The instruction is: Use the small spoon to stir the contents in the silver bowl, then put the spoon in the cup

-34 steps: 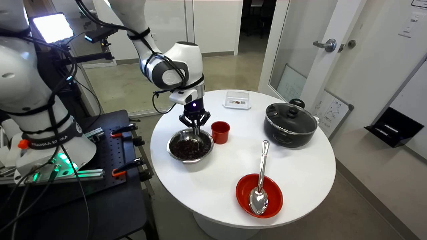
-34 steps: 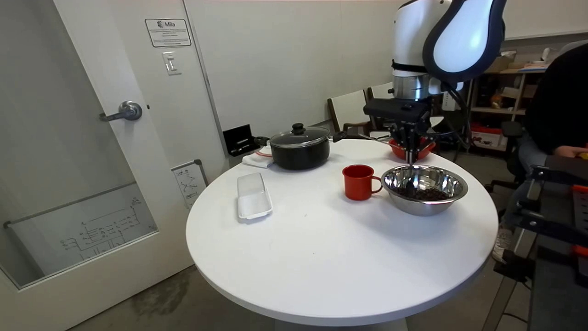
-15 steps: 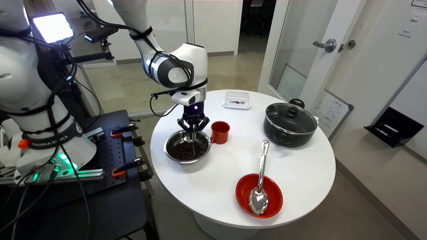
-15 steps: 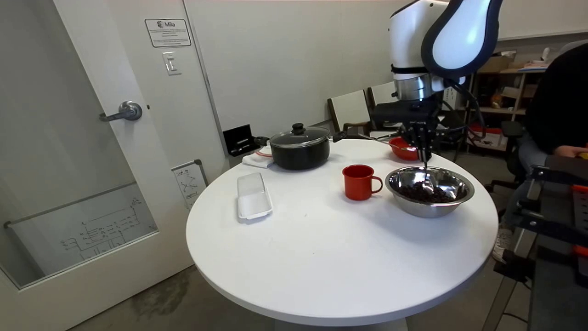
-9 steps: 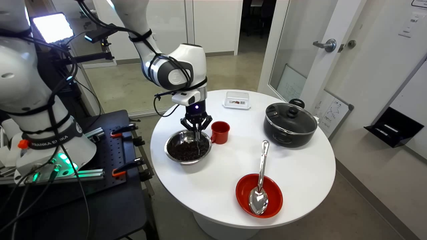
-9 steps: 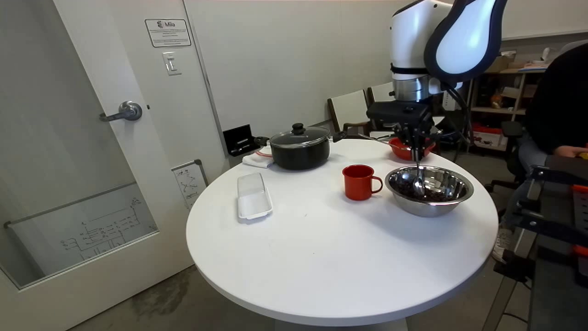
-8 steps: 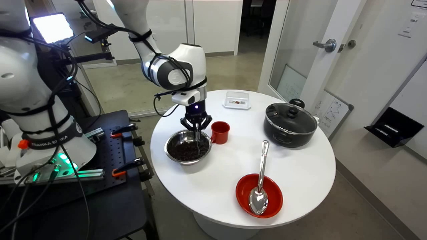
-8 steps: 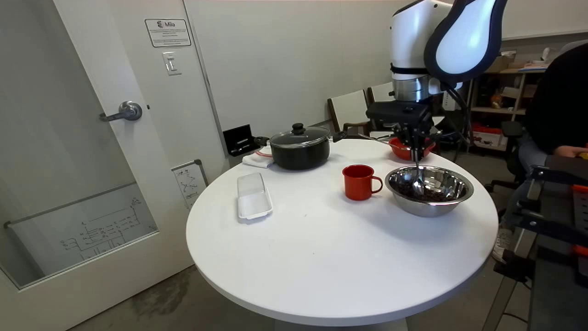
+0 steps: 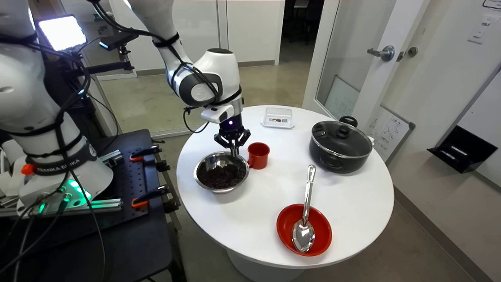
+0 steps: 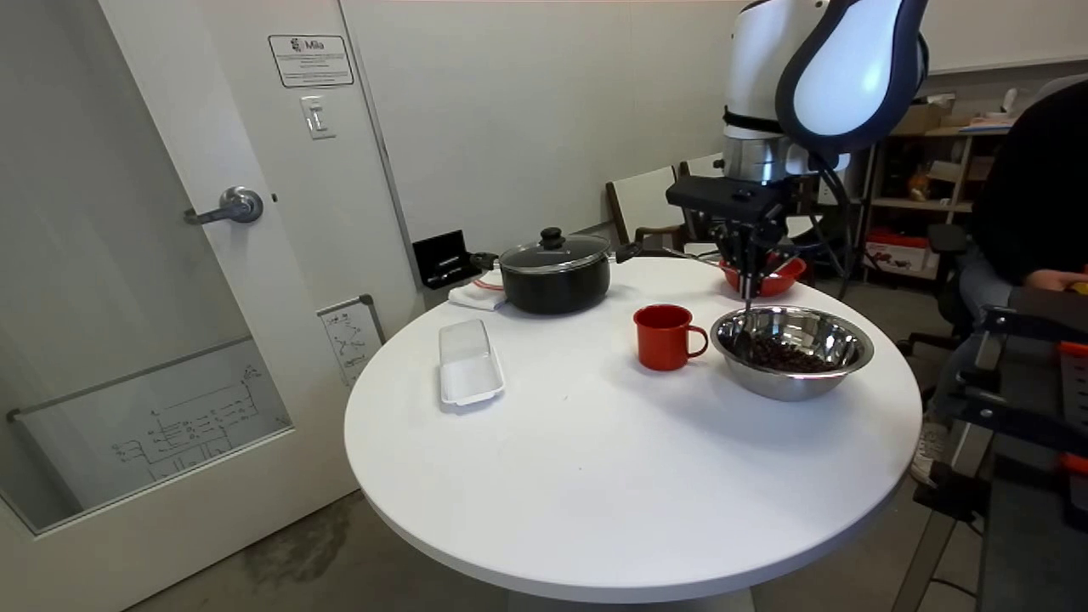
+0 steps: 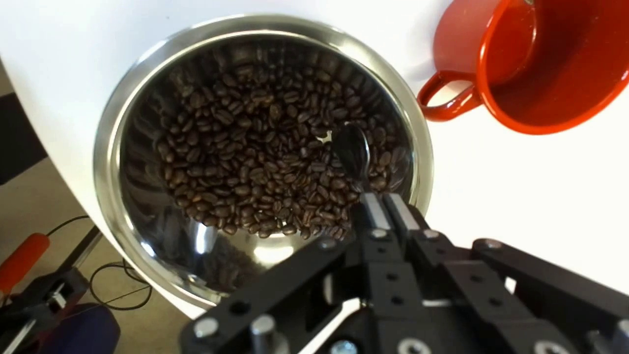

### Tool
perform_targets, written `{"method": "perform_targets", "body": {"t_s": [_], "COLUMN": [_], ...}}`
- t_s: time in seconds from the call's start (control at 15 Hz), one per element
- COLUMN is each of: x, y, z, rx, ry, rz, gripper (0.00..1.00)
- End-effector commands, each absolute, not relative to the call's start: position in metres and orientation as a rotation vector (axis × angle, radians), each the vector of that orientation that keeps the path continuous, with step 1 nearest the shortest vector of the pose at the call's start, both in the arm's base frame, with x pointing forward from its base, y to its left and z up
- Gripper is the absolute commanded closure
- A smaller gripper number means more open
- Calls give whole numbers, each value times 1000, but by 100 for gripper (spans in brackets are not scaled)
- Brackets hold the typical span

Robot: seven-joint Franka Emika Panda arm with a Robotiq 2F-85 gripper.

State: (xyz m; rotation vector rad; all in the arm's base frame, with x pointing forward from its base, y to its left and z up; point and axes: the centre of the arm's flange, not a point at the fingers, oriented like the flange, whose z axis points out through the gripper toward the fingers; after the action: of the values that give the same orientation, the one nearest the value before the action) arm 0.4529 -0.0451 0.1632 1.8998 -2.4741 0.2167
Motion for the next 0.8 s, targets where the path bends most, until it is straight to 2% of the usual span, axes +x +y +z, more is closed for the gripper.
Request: {"method": "perform_targets", "body": {"t_s": [0.0, 0.4, 0.73], "x": [452, 451, 447], "y": [-46, -61, -58], "z": [160, 159, 153], "rx": [1822, 1738, 1638], "ry": [-2513, -2418, -2266], "rz": [309, 491, 293], "gripper": [99, 99, 99]}}
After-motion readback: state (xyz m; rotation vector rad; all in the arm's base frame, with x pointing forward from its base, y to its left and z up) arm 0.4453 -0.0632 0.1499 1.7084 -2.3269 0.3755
